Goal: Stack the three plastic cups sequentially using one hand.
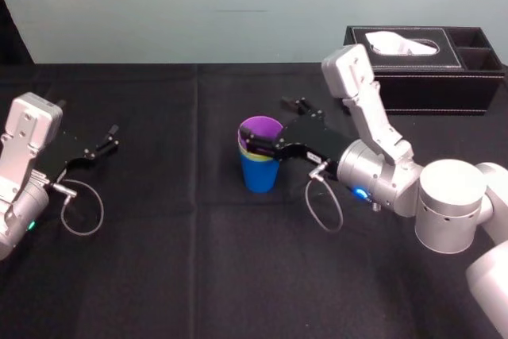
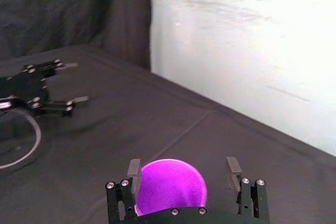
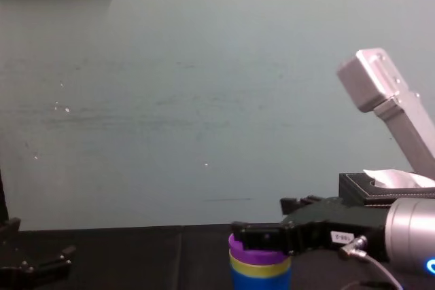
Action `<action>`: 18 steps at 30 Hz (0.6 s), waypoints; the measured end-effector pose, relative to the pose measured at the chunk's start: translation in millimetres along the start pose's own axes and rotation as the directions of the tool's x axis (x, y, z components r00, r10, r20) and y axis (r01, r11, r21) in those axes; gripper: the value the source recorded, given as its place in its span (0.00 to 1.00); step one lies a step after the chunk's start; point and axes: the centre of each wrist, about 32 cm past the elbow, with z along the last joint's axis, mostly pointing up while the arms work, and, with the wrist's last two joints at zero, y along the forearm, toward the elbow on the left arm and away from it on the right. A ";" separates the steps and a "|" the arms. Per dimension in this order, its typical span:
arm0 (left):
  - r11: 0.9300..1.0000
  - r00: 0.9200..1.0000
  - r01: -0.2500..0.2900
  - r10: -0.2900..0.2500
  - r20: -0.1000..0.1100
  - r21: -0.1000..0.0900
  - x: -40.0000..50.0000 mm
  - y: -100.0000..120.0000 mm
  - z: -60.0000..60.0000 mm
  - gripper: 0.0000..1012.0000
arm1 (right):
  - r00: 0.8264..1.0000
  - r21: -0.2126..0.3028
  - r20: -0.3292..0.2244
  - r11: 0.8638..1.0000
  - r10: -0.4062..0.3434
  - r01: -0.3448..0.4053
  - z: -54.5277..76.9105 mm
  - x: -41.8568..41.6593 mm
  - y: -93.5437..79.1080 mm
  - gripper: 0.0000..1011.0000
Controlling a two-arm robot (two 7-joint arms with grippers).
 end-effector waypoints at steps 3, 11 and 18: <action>1.000 1.000 0.000 0.000 0.000 0.000 0.0 0.0 0.0 1.00 | 0.999 0.014 -0.007 0.999 -0.039 0.039 -1.7 -0.7 -2.9 0.99; 1.000 1.000 0.000 0.000 0.000 0.000 0.0 0.0 0.0 1.00 | 0.981 0.069 -0.071 0.980 -0.182 0.187 -9.0 -1.3 -17.0 0.99; 1.000 1.000 0.000 0.000 0.000 0.000 0.0 0.0 0.0 1.00 | 0.955 0.050 -0.105 0.958 -0.277 0.283 -19.2 -0.9 -28.4 0.99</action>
